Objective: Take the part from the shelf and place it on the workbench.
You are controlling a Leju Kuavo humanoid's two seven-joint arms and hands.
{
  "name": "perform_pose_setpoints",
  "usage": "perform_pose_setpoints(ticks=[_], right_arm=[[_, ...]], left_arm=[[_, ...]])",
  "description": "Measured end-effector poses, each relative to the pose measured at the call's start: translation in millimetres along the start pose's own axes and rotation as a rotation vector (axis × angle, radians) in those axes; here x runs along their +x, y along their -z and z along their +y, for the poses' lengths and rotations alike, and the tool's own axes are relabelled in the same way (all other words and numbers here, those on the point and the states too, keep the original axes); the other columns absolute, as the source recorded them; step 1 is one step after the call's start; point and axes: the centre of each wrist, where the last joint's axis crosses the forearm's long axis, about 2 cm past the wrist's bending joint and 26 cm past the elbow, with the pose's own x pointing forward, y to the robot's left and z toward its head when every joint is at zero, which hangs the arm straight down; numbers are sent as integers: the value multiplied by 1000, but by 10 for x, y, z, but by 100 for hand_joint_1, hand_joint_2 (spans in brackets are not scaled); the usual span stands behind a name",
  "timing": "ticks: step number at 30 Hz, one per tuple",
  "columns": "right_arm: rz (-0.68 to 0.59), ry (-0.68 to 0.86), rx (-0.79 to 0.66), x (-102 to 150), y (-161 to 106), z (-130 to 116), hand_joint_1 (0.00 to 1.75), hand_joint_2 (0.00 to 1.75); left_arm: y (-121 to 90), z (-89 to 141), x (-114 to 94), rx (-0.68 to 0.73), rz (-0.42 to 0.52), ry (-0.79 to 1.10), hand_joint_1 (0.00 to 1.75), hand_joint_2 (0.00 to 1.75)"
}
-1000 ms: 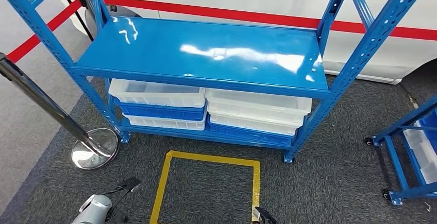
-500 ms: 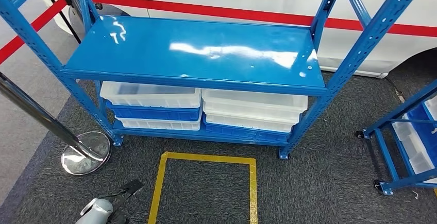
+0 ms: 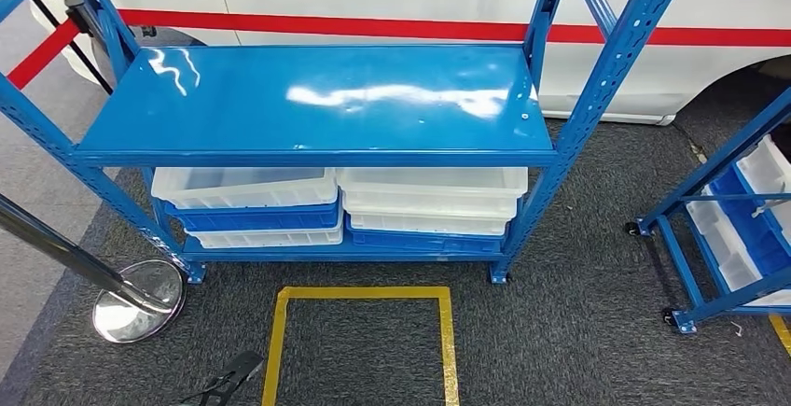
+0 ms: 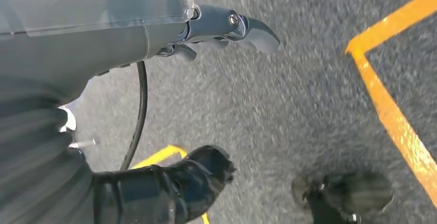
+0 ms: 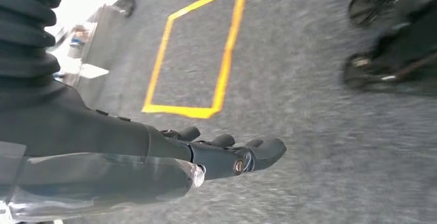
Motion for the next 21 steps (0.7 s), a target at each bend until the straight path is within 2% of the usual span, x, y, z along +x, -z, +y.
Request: perform_pose_setpoints(ticks=[6, 21], right_arm=[[-43, 45, -37, 113, 7, -21, 0, 0], [2, 195, -73, -167, -46, 128, 0, 0]], left_arm=[[3, -145, -296, -6, 10, -86, 0, 0], [-17, -251, -468, 52, -86, -313, 0, 0]])
